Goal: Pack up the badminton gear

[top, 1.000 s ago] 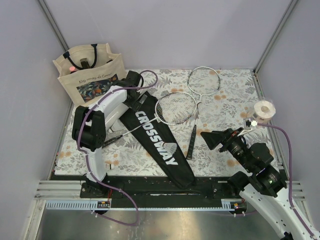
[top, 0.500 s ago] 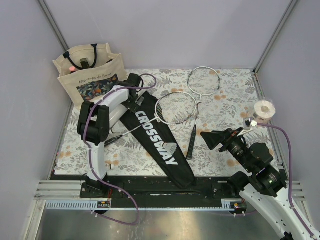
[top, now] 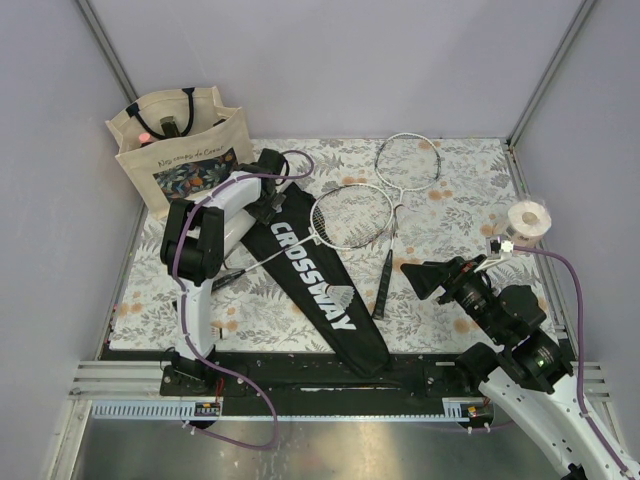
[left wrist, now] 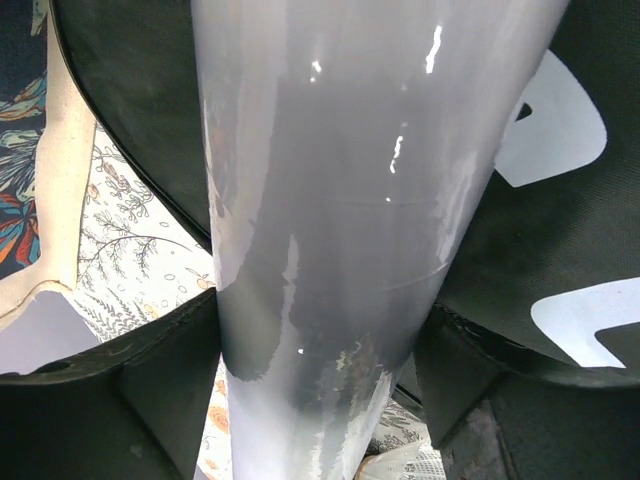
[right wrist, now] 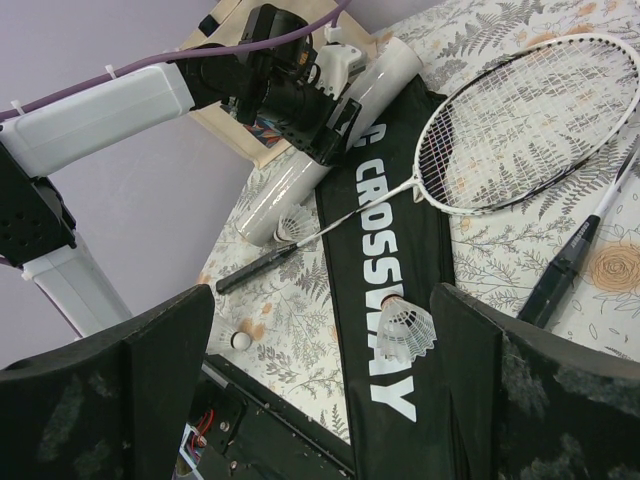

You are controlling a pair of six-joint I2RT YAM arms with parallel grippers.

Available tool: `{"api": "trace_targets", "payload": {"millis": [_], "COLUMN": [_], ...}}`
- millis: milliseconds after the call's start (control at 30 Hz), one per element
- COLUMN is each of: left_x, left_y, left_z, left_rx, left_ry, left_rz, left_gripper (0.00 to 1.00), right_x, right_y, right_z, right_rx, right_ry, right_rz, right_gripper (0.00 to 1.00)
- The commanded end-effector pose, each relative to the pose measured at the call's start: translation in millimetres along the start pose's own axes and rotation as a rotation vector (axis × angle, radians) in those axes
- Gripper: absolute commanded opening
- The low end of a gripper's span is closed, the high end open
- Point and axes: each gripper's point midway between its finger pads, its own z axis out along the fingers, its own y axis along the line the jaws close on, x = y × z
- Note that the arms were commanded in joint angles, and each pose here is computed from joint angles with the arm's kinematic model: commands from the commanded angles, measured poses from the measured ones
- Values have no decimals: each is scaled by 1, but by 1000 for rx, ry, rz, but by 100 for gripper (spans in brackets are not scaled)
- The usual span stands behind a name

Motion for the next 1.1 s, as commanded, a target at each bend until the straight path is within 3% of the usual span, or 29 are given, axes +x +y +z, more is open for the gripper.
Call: {"api": "trace_targets", "payload": {"millis": [0, 233, 567, 867, 1067], "left_x": [-16, -22, -61, -82, -61], "left_y": [8, 20, 42, 56, 40], "left_z": [-11, -30, -142, -260, -309], "left_rx": [-14, -42, 50, 263, 496], "left_ry": [-63, -94, -390, -653, -667], "left_rz": [-55, -133, -325, -715, -1030], "left_gripper": [71, 67, 62, 64, 62], "right_x": [-2, -2, -1, 1, 6], "right_y": [6, 7, 7, 20, 33], "right_z": [1, 0, 8, 22, 41], "right_rx": [-18, -22, -20, -67, -142], "right_ry": [2, -1, 2, 63, 94], "right_rz": [6, 15, 41, -37, -52], "right_gripper": [99, 99, 96, 96, 94]}}
